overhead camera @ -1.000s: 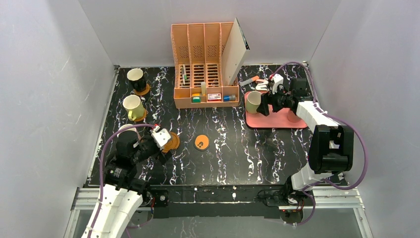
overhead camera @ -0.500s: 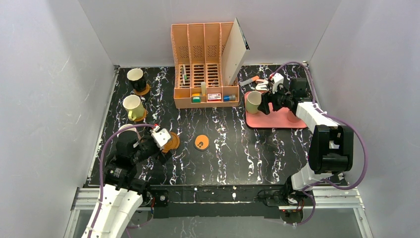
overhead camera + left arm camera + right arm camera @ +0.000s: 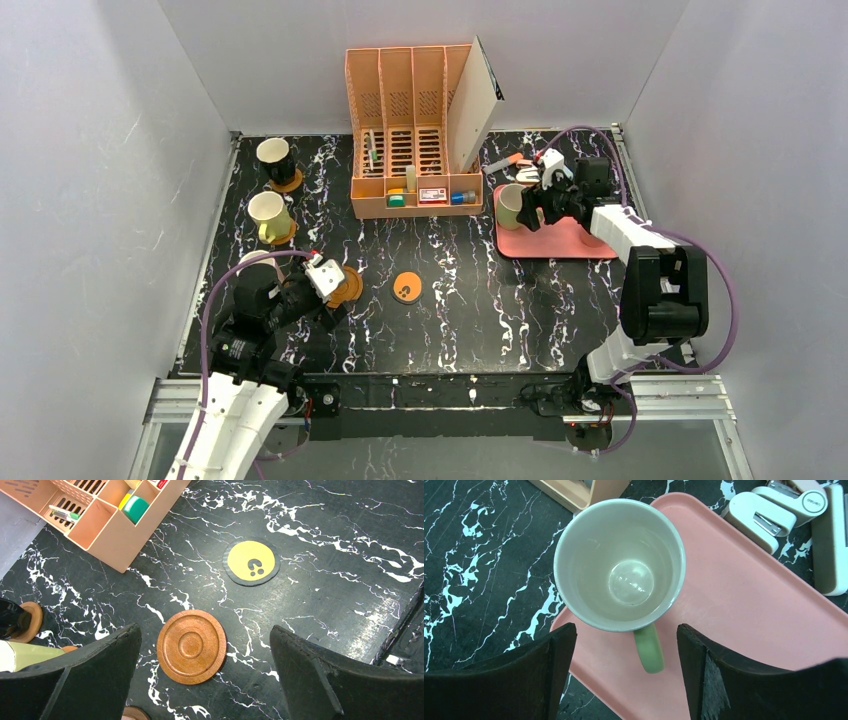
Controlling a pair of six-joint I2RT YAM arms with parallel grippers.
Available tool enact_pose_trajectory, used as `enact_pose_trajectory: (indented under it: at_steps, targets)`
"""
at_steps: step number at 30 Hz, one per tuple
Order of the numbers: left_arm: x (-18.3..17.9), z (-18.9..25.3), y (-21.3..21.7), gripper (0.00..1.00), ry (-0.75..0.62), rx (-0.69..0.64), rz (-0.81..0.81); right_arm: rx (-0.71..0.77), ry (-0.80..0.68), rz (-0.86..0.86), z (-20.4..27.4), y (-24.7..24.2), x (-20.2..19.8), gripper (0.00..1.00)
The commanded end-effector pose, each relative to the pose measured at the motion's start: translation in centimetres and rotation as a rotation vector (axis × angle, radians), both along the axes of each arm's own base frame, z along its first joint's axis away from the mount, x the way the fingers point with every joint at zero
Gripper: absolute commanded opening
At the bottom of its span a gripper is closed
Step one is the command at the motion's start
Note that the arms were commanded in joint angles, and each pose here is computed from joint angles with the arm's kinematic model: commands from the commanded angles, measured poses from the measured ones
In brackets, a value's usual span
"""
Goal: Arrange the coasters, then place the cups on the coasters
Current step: Pick up the cup from the tray.
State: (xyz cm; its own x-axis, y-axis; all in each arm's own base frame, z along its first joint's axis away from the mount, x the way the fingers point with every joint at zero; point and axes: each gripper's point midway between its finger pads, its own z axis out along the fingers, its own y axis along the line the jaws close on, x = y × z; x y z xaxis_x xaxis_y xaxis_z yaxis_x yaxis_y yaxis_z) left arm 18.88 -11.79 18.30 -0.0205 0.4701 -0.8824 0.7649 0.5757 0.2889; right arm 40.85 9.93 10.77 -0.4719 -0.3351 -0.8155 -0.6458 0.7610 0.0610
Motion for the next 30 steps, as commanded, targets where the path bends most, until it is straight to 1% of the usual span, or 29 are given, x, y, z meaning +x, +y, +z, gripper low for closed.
enact_pose_trajectory:
  at_steps: [1,14,18,27,30]
  targets:
    - [-0.3,-0.4,0.1,0.98,0.011,0.003,-0.006,-0.016,-0.021,0.028,-0.1,0.4,0.5,0.81]
    - [-0.3,-0.3,0.1,0.98,0.007,0.002,-0.006,-0.023,0.022,0.025,-1.5,0.4,0.4,0.71]
    - [-0.4,-0.3,0.1,0.98,0.007,0.002,-0.009,-0.026,0.032,0.022,-1.7,0.4,0.5,0.70]
    - [-0.4,-0.3,0.1,0.98,0.007,0.002,-0.010,-0.033,0.023,0.016,-1.5,0.3,0.6,0.59]
    - [-0.4,-0.3,0.1,0.98,0.007,0.001,-0.010,-0.036,0.018,0.011,-1.4,0.3,0.7,0.52]
